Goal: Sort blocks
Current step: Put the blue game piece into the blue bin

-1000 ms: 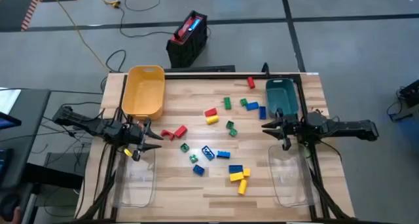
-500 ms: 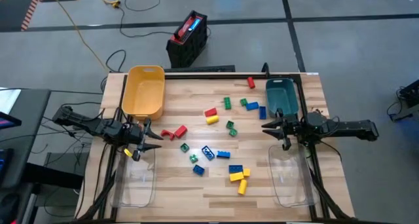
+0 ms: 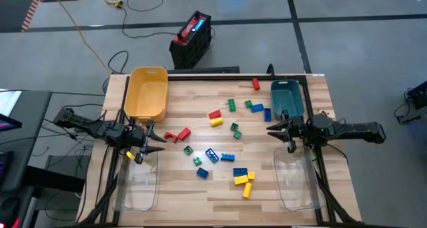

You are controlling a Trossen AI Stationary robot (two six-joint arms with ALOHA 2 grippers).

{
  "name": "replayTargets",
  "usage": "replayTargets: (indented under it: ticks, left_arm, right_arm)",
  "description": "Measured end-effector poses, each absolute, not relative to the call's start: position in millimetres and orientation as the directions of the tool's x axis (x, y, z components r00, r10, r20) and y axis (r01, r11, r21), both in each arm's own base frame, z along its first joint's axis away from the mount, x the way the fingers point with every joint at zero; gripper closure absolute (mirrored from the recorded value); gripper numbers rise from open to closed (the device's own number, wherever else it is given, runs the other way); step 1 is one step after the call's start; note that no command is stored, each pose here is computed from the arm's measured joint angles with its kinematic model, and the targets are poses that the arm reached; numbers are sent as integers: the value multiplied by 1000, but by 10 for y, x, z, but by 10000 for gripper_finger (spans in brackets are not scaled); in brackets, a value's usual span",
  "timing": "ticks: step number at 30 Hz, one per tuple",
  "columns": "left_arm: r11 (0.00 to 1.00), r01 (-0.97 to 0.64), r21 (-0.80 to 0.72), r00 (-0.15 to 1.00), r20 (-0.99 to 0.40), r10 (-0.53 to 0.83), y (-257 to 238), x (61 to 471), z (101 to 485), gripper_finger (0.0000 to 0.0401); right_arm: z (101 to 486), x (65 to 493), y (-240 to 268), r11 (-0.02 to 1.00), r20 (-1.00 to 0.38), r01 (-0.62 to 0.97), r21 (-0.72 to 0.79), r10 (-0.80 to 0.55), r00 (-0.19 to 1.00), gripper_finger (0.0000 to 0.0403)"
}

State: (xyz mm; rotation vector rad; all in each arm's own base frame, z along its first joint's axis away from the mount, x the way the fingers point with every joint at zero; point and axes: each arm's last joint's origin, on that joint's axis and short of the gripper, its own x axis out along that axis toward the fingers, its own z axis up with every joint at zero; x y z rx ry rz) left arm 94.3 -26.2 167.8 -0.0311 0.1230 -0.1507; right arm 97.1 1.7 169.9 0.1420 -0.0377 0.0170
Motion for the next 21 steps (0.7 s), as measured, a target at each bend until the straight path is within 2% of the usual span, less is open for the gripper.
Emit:
replayTargets:
  ticks: [6, 10, 15, 21]
  left_arm:
    - [956, 152, 250, 988, -30, -149, -263, 951, 1761, 262]
    - [933, 141, 330, 989, -2, -149, -263, 953, 1783, 262]
    - [943, 142, 301, 989, -1, -149, -263, 953, 1784, 262]
    - [983, 149, 110, 989, -2, -150, -263, 952, 1785, 262]
  right_arm:
    - [1785, 964, 15, 995, 127, -24, 95, 12, 992, 291]
    - [1877, 947, 16, 992, 223, -42, 122, 13, 975, 291]
    - [1909, 939, 18, 972, 256, -74, 224, 15, 966, 291]
    - [1900, 941, 14, 972, 247, -66, 226, 9, 969, 291]
